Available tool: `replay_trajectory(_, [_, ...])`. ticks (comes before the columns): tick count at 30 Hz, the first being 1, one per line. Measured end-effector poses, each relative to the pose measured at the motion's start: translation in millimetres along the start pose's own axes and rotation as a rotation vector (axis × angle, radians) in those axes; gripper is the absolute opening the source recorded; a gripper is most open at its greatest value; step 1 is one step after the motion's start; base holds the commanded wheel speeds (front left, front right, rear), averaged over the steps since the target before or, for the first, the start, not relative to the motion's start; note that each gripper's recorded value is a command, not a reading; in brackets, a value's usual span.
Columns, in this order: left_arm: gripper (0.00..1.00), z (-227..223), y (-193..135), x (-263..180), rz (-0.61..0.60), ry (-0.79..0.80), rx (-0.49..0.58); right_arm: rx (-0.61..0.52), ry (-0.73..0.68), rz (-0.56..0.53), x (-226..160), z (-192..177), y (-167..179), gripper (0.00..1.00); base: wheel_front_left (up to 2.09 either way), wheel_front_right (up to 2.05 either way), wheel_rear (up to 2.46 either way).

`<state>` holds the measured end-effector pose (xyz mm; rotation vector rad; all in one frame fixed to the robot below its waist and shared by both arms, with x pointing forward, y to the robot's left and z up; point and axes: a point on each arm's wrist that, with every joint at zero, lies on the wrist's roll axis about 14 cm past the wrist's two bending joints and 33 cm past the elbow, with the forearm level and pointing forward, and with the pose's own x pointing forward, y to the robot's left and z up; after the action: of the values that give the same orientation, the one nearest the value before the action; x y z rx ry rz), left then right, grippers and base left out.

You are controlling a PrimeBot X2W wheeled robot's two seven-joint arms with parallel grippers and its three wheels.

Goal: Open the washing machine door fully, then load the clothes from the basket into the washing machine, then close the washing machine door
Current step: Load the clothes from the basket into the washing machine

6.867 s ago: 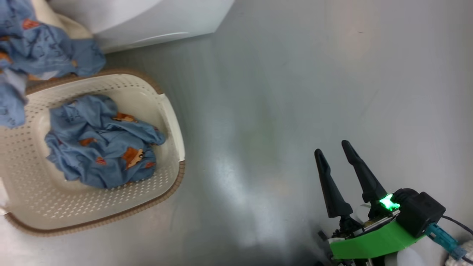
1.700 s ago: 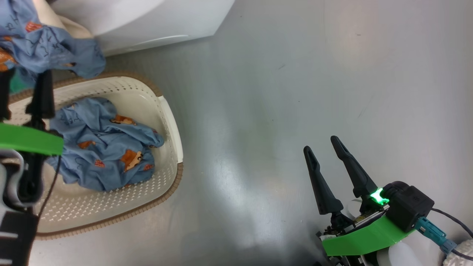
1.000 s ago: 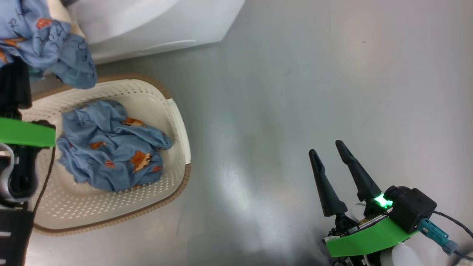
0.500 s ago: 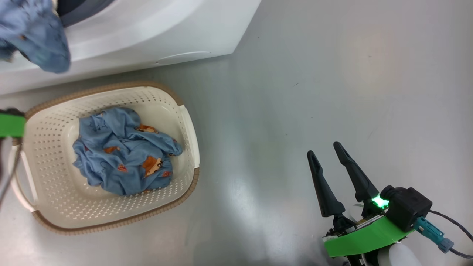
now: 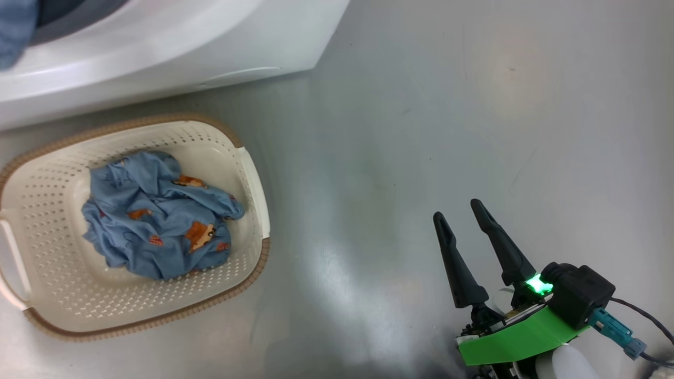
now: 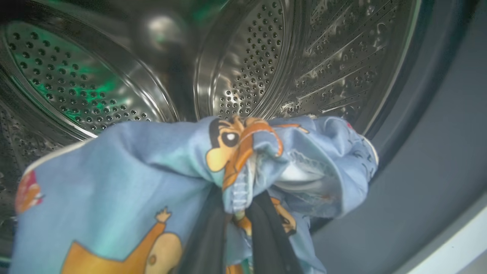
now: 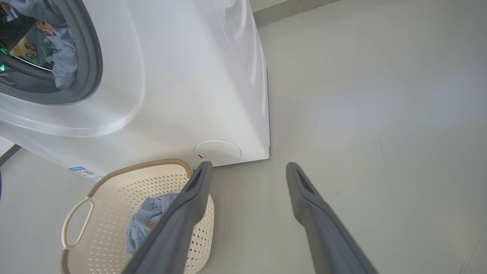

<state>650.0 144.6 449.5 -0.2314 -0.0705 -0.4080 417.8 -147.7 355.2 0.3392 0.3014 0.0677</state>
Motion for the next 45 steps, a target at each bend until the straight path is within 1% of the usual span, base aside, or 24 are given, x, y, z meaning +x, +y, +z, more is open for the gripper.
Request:
replay_trajectory(2, [0.0, -2.5, -1.6, 8.4, -0.008, 0.005, -0.02, 0.003, 0.007, -0.004, -0.2, -2.6, -1.0, 1.0, 0.0, 0.0, 0.0])
replay_trajectory(6, [0.0, -12.2, -3.8, 21.7, -0.037, 0.036, 0.005, 0.009, 0.018, -0.01, -0.9, -6.5, -2.5, 1.0, 0.0, 0.0, 0.0])
replay_trajectory(15, [0.0, -53.5, 10.7, 37.7, -0.045, 0.125, 0.033, 0.009, 0.069, -0.052, -5.7, -23.3, -14.9, 1.0, 0.0, 0.0, 0.0])
replay_trajectory(18, [0.0, -60.3, 13.6, 43.4, -0.048, 0.128, 0.032, 0.016, 0.086, -0.065, -6.7, -29.2, -18.4, 1.0, 0.0, 0.0, 0.0])
replay_trajectory(25, [0.0, -44.5, 8.0, 67.1, -0.073, 0.065, 0.037, 0.033, 0.105, -0.062, -8.2, -35.8, -15.1, 1.0, 0.0, 0.0, 0.0])
replay_trajectory(32, [0.0, -0.1, -3.4, 92.8, -0.111, -0.082, 0.085, 0.035, 0.121, -0.082, -20.2, -37.3, -16.1, 1.0, 0.0, 0.0, 0.0])
replay_trajectory(34, [0.0, 3.7, -8.2, 94.9, -0.124, -0.1, 0.086, 0.036, 0.125, -0.088, -23.9, -37.5, -16.4, 1.0, 0.0, 0.0, 0.0])
replay_trajectory(37, [0.0, 3.1, -6.6, 95.9, -0.121, -0.097, 0.092, 0.035, 0.122, -0.09, -25.9, -35.7, -15.7, 1.0, 0.0, 0.0, 0.0])
replay_trajectory(38, [0.05, 1.6, -4.6, 96.0, -0.115, -0.092, 0.093, 0.034, 0.12, -0.091, -26.2, -34.8, -15.9, 1.0, 0.0, 0.0, 0.0])
replay_trajectory(39, [0.69, 0.7, -3.4, 95.9, -0.11, -0.088, 0.092, 0.034, 0.118, -0.092, -26.4, -34.1, -16.0, 1.0, 0.0, 0.0, 0.0])
replay_trajectory(40, [1.0, -0.5, -0.4, 95.6, -0.1, -0.085, 0.084, 0.034, 0.117, -0.091, -26.2, -33.8, -15.8, 1.0, 0.0, 0.0, 0.0])
replay_trajectory(45, [1.0, -10.4, 7.2, 91.7, -0.082, -0.052, 0.084, 0.037, 0.121, -0.088, -24.6, -35.9, -15.2, 1.0, 0.0, 0.0, 0.0])
